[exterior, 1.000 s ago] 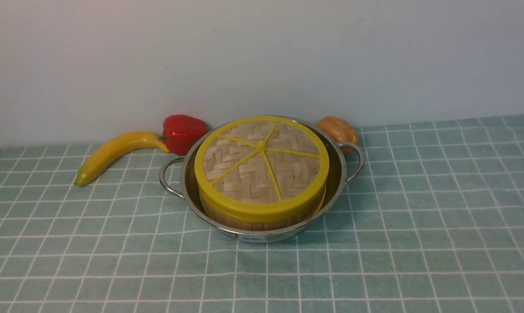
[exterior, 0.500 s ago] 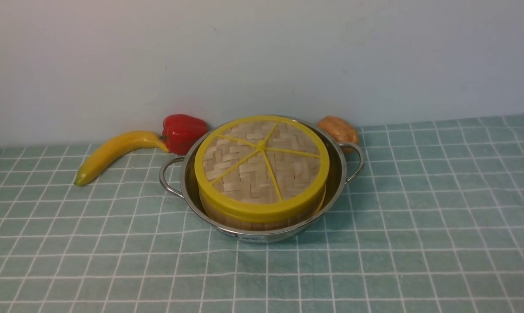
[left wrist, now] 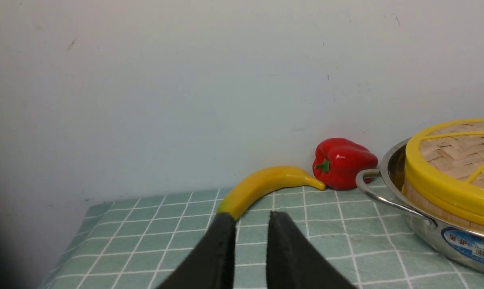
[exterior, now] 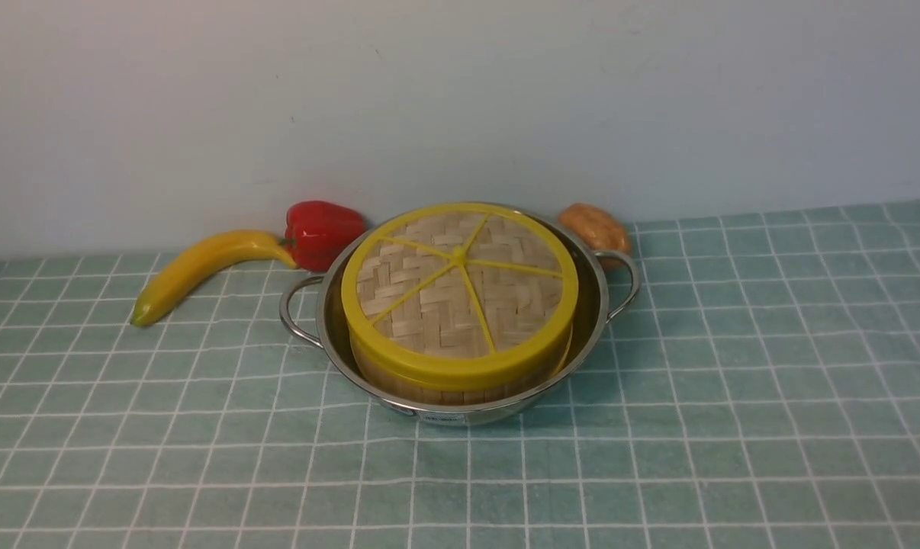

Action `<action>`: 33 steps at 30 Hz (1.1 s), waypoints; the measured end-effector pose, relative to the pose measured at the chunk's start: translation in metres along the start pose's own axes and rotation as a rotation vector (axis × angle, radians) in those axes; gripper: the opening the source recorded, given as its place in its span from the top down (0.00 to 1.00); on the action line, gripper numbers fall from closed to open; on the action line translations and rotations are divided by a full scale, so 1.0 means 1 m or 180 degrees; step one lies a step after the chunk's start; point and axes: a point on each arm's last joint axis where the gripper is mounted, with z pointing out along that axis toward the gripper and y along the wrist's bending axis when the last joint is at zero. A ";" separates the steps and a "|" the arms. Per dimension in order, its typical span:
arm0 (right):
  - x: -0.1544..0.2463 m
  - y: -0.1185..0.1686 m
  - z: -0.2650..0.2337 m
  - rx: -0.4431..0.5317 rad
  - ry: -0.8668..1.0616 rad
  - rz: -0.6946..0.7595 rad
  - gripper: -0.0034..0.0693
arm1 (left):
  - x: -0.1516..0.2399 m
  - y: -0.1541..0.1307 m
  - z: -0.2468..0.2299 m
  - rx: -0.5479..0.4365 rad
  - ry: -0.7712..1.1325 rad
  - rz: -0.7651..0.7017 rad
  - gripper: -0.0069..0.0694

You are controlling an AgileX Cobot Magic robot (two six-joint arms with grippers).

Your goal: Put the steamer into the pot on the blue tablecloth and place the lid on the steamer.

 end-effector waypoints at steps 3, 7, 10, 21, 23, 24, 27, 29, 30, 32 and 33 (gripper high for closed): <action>0.000 0.000 0.000 0.0000 -0.0002 0.0000 0.62 | 0.000 0.000 0.000 0.0000 0.0000 0.0000 0.76; 0.000 0.000 0.000 0.0000 -0.0002 0.0000 0.62 | 0.000 0.000 0.000 0.0000 0.0000 0.0000 0.76; 0.000 0.000 0.000 -0.0001 -0.0005 0.0000 0.62 | 0.000 0.000 0.000 0.0000 0.0000 0.0000 0.75; 0.000 0.000 0.000 -0.0003 -0.0008 0.0000 0.62 | 0.000 0.000 0.000 0.0000 0.0000 0.0000 0.74; 0.000 0.000 0.000 -0.0003 -0.0008 0.0000 0.62 | 0.000 0.000 0.000 0.0000 0.0000 0.0000 0.74; 0.000 0.000 0.000 -0.0003 -0.0008 0.0000 0.62 | 0.000 0.000 0.000 0.0000 0.0000 0.0000 0.74; 0.000 0.000 0.000 -0.0003 -0.0008 0.0000 0.62 | 0.000 0.000 0.000 0.0000 0.0000 0.0000 0.74; 0.000 0.000 0.000 -0.0004 -0.0010 0.0000 0.62 | 0.000 0.000 0.000 0.0000 0.0000 0.0000 0.74; 0.000 0.000 0.000 -0.0004 -0.0010 0.0000 0.62 | 0.000 0.000 0.000 0.0000 0.0000 0.0000 0.74; 0.000 0.000 0.000 -0.0004 -0.0010 0.0000 0.62 | 0.000 0.000 0.000 0.0000 0.0000 0.0000 0.74; 0.000 0.000 0.000 -0.0004 -0.0010 0.0000 0.62 | 0.000 0.000 0.000 0.0000 0.0000 0.0000 0.74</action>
